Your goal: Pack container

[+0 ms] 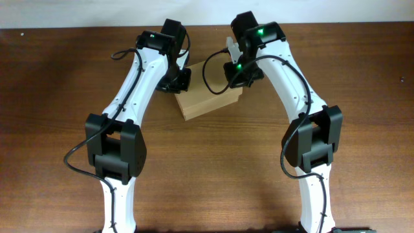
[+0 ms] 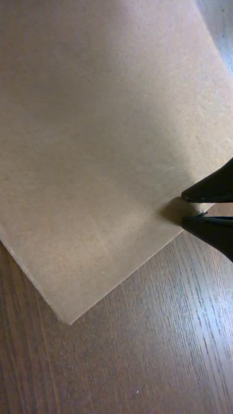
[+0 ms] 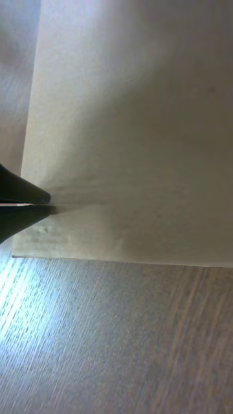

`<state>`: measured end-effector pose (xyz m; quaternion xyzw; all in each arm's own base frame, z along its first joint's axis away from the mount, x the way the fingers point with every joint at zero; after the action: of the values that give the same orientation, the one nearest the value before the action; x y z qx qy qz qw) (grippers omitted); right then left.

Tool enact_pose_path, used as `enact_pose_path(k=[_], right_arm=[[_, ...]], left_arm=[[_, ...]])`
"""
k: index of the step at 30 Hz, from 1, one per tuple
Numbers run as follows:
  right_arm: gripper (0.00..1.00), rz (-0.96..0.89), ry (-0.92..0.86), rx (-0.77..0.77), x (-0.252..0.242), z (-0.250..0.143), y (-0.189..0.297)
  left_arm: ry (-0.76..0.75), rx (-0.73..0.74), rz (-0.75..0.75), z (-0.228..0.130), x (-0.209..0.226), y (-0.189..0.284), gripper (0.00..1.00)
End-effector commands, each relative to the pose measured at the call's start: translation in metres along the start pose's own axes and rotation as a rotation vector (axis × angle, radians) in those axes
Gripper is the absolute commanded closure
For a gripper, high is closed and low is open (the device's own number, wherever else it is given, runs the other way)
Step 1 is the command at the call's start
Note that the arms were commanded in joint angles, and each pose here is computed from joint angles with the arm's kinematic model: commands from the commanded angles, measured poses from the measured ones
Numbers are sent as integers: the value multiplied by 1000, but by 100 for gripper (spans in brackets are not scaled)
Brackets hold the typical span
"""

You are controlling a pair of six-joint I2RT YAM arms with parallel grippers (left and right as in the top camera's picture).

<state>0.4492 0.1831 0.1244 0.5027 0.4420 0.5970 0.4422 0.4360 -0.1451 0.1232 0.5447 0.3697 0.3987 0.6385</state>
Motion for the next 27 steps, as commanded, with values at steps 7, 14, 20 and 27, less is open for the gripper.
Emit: enact_pose_path(k=[7, 14, 20, 27], right_arm=[[96, -23, 11, 45, -5, -11, -23], [96, 19, 26, -133, 6, 14, 45], [96, 31, 22, -282, 4, 29, 108], [96, -50, -26, -241, -24, 22, 104]], left_arm=[[-1, 12, -24, -4, -9, -2, 92], [9, -5, 12, 0, -4, 4, 93], [8, -69, 42, 13, 0, 28, 93], [27, -108, 119, 21, 20, 41, 91]])
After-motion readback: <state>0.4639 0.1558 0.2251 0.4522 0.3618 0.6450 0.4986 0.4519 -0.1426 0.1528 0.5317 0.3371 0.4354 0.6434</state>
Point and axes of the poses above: each gripper's point midway between its finger pads, its own y axis back along the fingers, its own x axis along the line the jaws close on, z = x × y, the point moved 2 cm from there along y, back along the fingers, and after that the axes turned 12 degrees about -y, right-handed, at the moved point
